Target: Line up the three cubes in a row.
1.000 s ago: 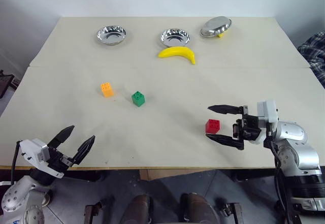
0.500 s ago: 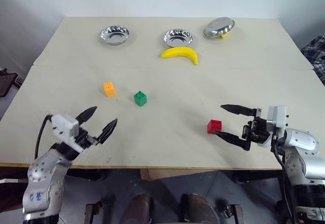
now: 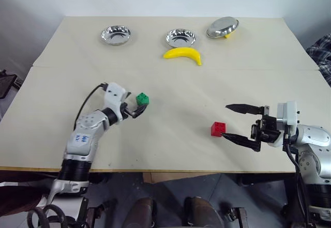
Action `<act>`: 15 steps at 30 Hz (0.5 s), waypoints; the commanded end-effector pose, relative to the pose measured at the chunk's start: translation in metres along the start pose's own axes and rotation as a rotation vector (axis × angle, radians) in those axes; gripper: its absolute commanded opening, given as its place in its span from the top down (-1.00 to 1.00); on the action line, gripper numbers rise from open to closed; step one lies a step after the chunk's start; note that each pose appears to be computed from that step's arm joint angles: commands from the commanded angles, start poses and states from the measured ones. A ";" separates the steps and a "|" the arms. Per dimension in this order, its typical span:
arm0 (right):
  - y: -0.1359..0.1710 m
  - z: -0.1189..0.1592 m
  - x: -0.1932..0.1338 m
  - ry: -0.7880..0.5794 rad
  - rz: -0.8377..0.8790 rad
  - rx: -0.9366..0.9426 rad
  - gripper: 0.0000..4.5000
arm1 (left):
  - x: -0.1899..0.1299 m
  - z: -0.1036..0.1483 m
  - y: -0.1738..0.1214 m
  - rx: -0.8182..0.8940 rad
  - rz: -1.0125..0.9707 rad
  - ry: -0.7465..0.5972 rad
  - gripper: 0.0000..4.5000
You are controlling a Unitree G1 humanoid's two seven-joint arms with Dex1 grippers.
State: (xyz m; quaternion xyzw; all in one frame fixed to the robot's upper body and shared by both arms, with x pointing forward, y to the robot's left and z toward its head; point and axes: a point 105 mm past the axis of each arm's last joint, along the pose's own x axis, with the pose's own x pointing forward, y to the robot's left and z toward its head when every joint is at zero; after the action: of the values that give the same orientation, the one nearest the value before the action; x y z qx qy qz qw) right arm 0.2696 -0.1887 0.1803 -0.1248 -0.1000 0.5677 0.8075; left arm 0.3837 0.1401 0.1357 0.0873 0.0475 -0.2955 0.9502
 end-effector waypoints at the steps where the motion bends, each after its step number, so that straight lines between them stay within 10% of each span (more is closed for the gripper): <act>1: 0.003 0.012 -0.005 -0.009 0.015 -0.032 -0.98 | 0.009 0.006 0.001 0.061 0.026 -0.004 -1.00; 13: 0.012 0.004 -0.007 -0.182 -0.075 -0.058 -1.00 | 0.018 0.017 -0.004 0.064 -0.047 -0.090 0.34; 15: 0.013 0.002 -0.004 -0.242 -0.106 -0.043 -1.00 | 0.010 0.028 -0.015 0.079 -0.156 -0.169 0.32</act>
State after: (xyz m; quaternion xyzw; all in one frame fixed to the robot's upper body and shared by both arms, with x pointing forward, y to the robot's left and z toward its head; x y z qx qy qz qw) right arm 0.2590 -0.1851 0.1683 -0.0703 -0.1758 0.5460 0.8161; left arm 0.3946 0.1227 0.1396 0.0977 0.0133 -0.3344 0.9372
